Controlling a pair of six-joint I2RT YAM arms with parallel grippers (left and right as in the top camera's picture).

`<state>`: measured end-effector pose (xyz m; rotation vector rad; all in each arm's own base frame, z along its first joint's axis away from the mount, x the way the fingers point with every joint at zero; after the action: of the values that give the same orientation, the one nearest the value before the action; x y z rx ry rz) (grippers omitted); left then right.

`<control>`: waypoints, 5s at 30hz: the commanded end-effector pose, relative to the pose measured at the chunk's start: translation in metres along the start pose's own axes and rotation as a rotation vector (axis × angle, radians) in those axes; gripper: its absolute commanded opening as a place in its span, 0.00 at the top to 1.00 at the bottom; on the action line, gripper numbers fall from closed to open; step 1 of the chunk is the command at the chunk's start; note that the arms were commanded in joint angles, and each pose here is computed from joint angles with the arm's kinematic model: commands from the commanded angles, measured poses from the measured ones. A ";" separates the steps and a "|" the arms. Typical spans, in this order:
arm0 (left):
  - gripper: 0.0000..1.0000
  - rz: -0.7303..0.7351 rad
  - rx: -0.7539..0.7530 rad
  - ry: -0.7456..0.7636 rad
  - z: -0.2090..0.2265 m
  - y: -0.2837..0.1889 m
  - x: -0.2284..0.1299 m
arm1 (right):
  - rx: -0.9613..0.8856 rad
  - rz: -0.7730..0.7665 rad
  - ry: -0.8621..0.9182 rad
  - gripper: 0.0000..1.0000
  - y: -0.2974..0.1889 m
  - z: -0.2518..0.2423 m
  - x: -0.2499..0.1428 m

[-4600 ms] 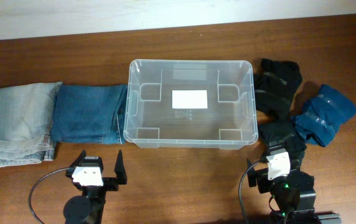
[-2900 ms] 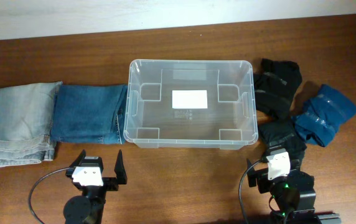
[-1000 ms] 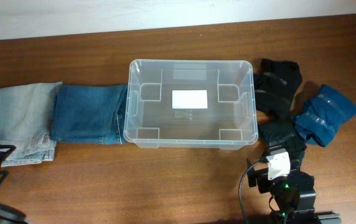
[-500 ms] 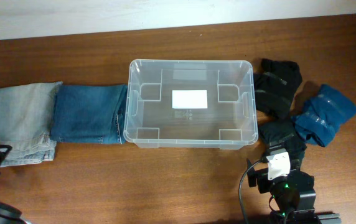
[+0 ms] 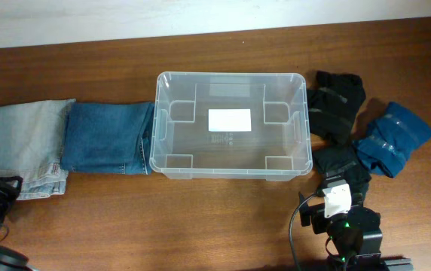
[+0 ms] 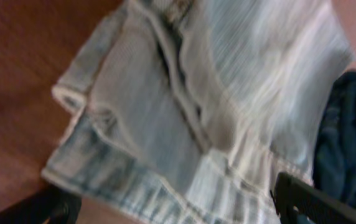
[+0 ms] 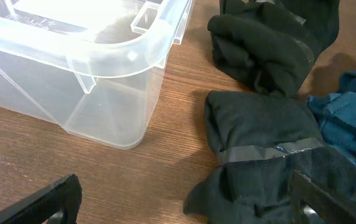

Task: Pack container
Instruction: 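Move the left gripper to the light blue jeans' left edge, then grasp the light blue jeans with the left gripper and lift, then carry the light blue jeans into the box and release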

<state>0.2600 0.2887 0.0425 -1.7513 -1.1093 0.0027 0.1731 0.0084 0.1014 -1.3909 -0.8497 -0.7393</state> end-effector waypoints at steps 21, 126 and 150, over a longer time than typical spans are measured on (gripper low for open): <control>0.01 0.068 -0.113 -0.705 -0.011 0.024 -0.062 | -0.002 -0.002 0.011 0.02 0.001 -0.001 -0.001; 0.99 0.554 -1.264 1.090 -0.614 -0.199 -0.171 | -0.003 -0.002 0.011 0.02 0.001 -0.001 -0.001; 1.00 0.530 -1.216 1.273 -0.641 -0.128 -0.222 | -0.002 -0.002 0.011 0.02 0.001 -0.001 -0.001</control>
<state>0.3510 -0.3257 0.3255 -2.2922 0.4900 -1.4106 0.1731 0.0084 0.1014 -1.3909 -0.8497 -0.7393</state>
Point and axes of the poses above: each gripper's point midway between its finger pads, its own y axis out along the fingers, its own z axis along the line the jaws close on, x = y × z, the point moved 3 cm from there along -y, back along the fingers, and after that the axes turned 8 degrees about y, right-handed, at the moved point
